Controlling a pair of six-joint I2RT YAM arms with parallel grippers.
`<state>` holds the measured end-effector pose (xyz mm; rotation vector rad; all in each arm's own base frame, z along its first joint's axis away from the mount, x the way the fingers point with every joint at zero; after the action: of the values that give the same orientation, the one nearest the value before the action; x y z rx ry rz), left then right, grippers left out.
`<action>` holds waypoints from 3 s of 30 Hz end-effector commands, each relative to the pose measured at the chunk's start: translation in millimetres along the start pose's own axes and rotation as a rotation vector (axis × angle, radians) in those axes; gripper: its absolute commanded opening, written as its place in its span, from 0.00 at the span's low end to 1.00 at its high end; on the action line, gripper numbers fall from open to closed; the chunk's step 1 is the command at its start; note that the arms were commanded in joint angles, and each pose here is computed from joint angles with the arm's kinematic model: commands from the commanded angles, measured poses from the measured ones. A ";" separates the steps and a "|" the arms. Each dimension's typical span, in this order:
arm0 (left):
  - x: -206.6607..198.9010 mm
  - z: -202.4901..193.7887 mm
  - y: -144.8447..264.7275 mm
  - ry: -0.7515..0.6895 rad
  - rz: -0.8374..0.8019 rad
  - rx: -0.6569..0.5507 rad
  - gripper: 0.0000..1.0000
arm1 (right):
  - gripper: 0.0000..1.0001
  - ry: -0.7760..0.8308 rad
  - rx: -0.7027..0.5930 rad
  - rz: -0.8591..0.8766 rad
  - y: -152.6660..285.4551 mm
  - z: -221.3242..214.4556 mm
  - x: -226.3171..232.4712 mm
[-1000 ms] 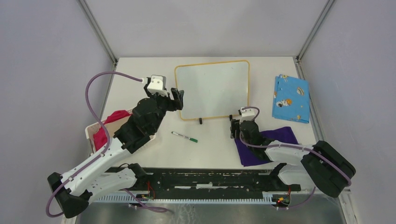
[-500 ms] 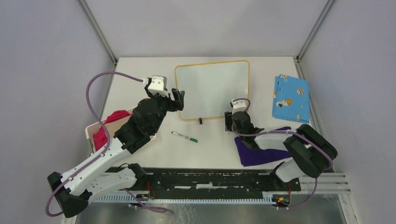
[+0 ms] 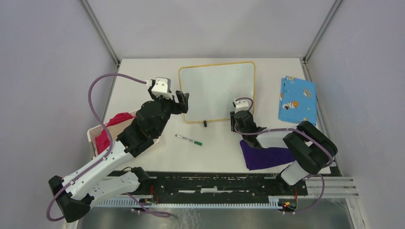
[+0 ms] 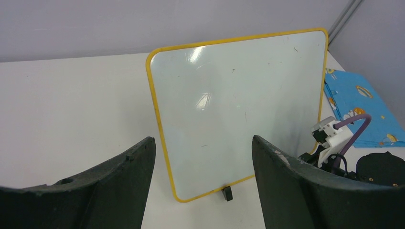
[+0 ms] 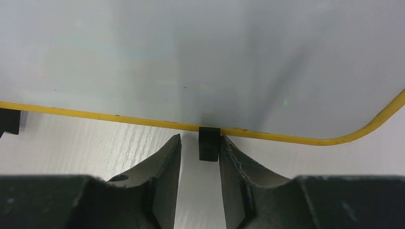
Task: Write a sentence on the whiteboard
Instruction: Move the whiteboard to the center of the board, then open the whiteboard marker at the center of the board.
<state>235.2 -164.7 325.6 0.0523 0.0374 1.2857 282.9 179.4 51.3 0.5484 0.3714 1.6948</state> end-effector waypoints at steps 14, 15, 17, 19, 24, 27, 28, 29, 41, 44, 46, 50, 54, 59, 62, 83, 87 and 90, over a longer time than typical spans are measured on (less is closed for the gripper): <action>3.0 11.5 0.9 -0.017 0.015 -0.048 0.79 | 0.26 0.012 -0.021 0.081 -2.6 10.4 23.7; 3.1 11.3 1.0 -0.018 0.016 -0.047 0.79 | 0.26 0.015 -0.020 0.077 -2.5 10.1 23.5; 3.5 11.7 1.3 -0.017 0.018 -0.049 0.79 | 0.26 0.017 -0.019 0.064 -1.7 9.7 21.4; 3.6 10.9 1.0 -0.019 0.020 -0.047 0.79 | 0.28 0.021 -0.026 0.050 1.1 11.2 18.0; 4.3 11.8 1.9 -0.019 0.024 -0.051 0.79 | 0.45 0.039 -0.076 0.079 23.5 23.4 16.2; 5.4 13.6 3.5 -0.014 0.027 -0.057 0.79 | 0.50 0.104 -0.119 0.134 45.9 35.2 27.3; 5.5 14.2 4.1 -0.012 0.027 -0.060 0.79 | 0.51 0.135 -0.127 0.164 52.4 36.7 32.9; 6.5 15.4 4.9 -0.009 0.030 -0.065 0.79 | 0.51 0.166 -0.132 0.208 58.9 37.9 41.2; 20.6 22.5 15.9 0.029 0.097 -0.111 0.79 | 0.57 0.436 0.061 0.613 82.6 6.1 143.6; 21.3 23.1 16.0 0.027 0.102 -0.112 0.79 | 0.60 0.487 0.110 0.650 79.3 0.7 165.9; 22.0 24.1 17.2 0.030 0.105 -0.115 0.79 | 0.60 0.522 0.137 0.644 73.7 -0.9 177.3; 24.2 26.0 19.8 0.028 0.110 -0.124 0.79 | 0.60 0.561 0.191 0.629 59.4 -2.0 195.2; 25.3 27.5 21.1 0.028 0.115 -0.128 0.79 | 0.60 0.594 0.258 0.610 45.5 -9.9 204.3; 24.4 28.0 21.3 0.028 0.108 -0.128 0.79 | 0.58 0.605 0.295 0.625 37.7 -15.6 217.4; 24.6 28.5 21.7 0.028 0.108 -0.130 0.79 | 0.56 0.640 0.322 0.655 34.0 -23.1 222.0; 23.1 26.2 19.5 0.022 0.106 -0.121 0.79 | 0.19 0.639 0.358 0.441 36.0 -51.7 162.8; 23.1 26.3 19.6 0.022 0.106 -0.122 0.79 | 0.15 0.605 0.348 0.389 50.8 -54.7 135.4; 21.8 26.1 19.2 0.022 0.100 -0.121 0.79 | 0.14 0.590 0.355 0.368 62.6 -57.4 115.7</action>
<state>224.2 -140.4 342.6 -0.0395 0.0172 1.3774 191.6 319.1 55.3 0.3605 1.0453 2.2605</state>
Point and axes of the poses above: each gripper's point midway between its finger pads, its own y axis back along the fingers, its own x axis along the line the jaws close on, z = x × y, the point moved 5 cm from there along y, back along the fingers, and after that the axes turned 8 degrees about -y, right-handed, at the moved point
